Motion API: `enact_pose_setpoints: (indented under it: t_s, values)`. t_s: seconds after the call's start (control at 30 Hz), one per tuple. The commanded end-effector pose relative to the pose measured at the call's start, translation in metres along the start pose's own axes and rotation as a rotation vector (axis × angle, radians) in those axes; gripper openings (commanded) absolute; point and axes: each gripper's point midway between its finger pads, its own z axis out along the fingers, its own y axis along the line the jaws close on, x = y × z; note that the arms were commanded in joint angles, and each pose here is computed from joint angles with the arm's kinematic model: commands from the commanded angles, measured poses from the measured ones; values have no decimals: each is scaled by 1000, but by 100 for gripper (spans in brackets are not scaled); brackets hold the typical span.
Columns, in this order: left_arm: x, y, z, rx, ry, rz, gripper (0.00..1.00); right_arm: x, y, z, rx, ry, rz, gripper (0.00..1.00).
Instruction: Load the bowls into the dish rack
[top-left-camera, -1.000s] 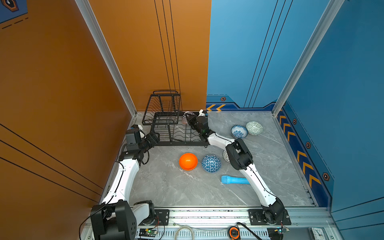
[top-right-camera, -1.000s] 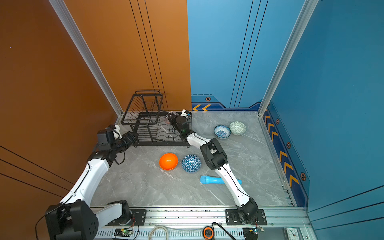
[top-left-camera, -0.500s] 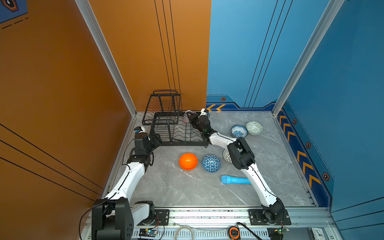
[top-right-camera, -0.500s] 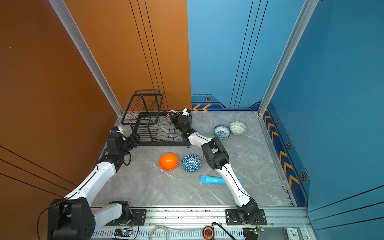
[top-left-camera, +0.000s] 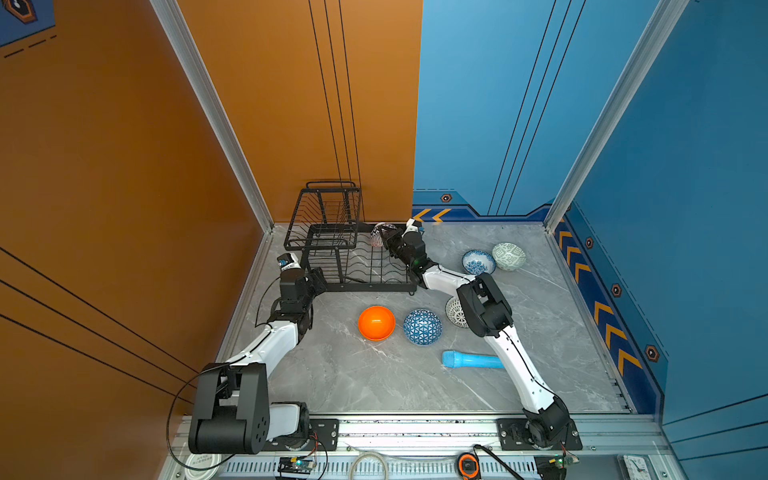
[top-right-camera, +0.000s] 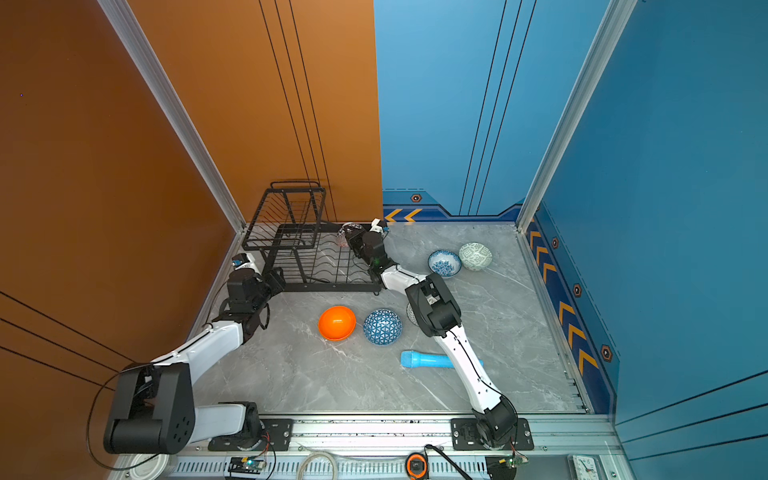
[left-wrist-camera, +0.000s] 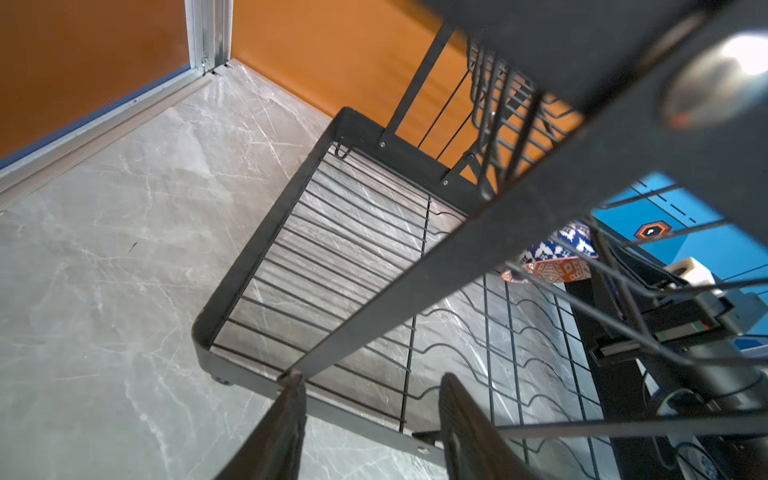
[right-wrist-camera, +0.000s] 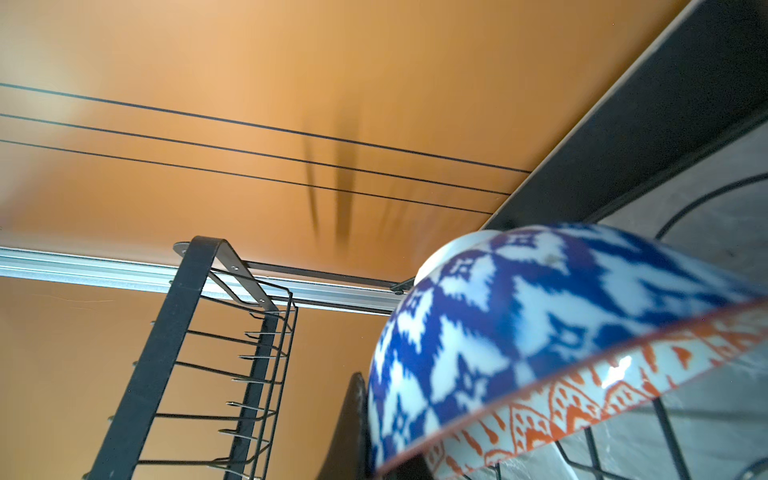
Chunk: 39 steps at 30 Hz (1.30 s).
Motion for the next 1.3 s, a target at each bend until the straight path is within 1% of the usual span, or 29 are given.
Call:
enact_pose_setpoints:
  t_s: [0.0, 0.17, 0.2, 0.27, 0.37, 0.43, 0.53, 0.57, 0.73, 0.8, 0.83, 0.97, 1.07, 1.2, 1.27]
  values:
    - [-8, -2, 3, 4, -56, 38, 50, -20, 78, -10, -165, -25, -5, 0]
    - [2, -3, 6, 10, -31, 40, 44, -24, 78, -12, -165, -29, -2, 0]
    - [4, -3, 6, 8, -29, 40, 42, -25, 77, -13, -164, -31, -2, 0]
    - [6, -3, 5, 4, -29, 42, 33, -26, 77, -13, -165, -32, 1, 0]
    - [9, -4, 2, -3, -31, 50, 30, -29, 77, -14, -170, -36, 9, 0]
    - [10, -6, 1, -2, -32, 58, 25, -30, 76, -15, -170, -36, 13, 0]
    - [13, -8, -1, 0, -32, 68, 23, -31, 75, -16, -172, -39, 16, 0]
    - [14, -8, -1, -2, -33, 71, 19, -32, 75, -17, -172, -40, 16, 0]
    - [13, -5, -5, -17, -54, 74, 13, -36, 74, -21, -169, -45, 16, 0]
    - [12, -7, -4, -13, -55, 77, 6, -37, 75, -23, -173, -48, 15, 0]
    - [11, -7, -4, -11, -56, 81, 4, -37, 74, -23, -170, -48, 15, 0]
    - [7, -3, -5, -27, -69, 82, 4, -38, 76, -25, -173, -51, 17, 0]
    - [3, 2, -4, -30, -70, 74, 0, -39, 76, -26, -177, -54, 21, 0]
    - [0, 4, 4, -9, -50, 70, 0, -42, 75, -28, -184, -59, 31, 0]
    - [-3, 4, 10, 14, -34, 61, 4, -44, 75, -28, -190, -64, 37, 0]
